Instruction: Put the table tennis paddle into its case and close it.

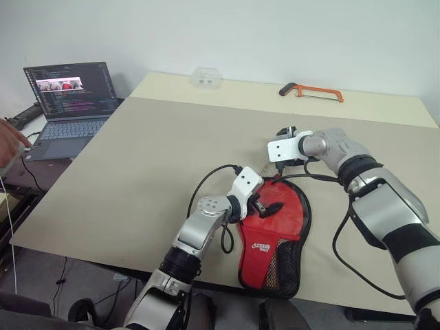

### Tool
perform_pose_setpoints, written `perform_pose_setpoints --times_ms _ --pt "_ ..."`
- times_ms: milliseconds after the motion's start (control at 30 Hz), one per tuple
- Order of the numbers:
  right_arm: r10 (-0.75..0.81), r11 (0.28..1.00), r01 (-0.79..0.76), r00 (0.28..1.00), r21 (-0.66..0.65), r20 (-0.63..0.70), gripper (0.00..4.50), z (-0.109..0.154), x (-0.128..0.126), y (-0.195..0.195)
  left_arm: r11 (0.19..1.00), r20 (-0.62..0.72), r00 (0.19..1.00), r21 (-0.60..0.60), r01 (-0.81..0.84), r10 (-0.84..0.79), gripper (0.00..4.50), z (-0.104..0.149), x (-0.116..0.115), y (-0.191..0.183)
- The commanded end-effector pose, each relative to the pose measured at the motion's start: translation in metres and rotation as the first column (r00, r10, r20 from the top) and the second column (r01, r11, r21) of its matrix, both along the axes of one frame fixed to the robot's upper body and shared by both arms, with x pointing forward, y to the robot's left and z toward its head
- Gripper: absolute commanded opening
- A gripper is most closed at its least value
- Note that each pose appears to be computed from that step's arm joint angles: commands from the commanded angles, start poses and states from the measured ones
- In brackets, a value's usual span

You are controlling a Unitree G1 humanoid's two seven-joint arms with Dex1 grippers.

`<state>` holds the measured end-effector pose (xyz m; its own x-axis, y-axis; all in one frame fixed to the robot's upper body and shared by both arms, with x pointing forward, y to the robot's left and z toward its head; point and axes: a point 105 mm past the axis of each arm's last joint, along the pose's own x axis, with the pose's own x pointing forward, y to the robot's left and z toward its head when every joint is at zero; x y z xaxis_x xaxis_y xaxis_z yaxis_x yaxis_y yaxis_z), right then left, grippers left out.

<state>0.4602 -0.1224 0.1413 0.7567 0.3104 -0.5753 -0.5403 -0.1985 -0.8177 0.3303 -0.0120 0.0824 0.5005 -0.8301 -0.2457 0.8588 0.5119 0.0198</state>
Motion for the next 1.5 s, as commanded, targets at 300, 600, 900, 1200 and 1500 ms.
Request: perform_pose_setpoints --times_ms 300,600,900,1200,1500 --pt "0.064 0.998 -0.063 0.997 -0.022 0.037 3.89 0.004 0.001 0.024 0.999 -0.051 0.999 0.038 -0.014 0.016 4.50 -0.016 -0.006 0.005" --pt "0.067 0.998 -0.067 0.998 -0.013 0.013 0.96 0.003 -0.001 0.024 0.999 -0.045 0.998 0.039 -0.031 0.032 4.50 -0.014 -0.005 0.008" --pt "-0.068 0.998 0.068 0.997 0.004 0.020 0.33 0.020 0.004 -0.028 0.997 -0.065 0.995 0.043 -0.070 0.072 4.50 -0.020 0.000 0.014" --pt "-0.191 0.980 0.191 0.982 -0.055 0.001 0.33 0.014 -0.005 -0.092 0.992 -0.108 0.987 0.040 -0.116 0.120 4.50 -0.029 -0.001 0.028" --pt "-0.197 0.967 0.165 0.968 -0.196 -0.158 0.33 -0.010 -0.042 -0.149 0.992 -0.119 0.987 0.070 -0.101 0.109 4.50 -0.036 -0.005 0.037"
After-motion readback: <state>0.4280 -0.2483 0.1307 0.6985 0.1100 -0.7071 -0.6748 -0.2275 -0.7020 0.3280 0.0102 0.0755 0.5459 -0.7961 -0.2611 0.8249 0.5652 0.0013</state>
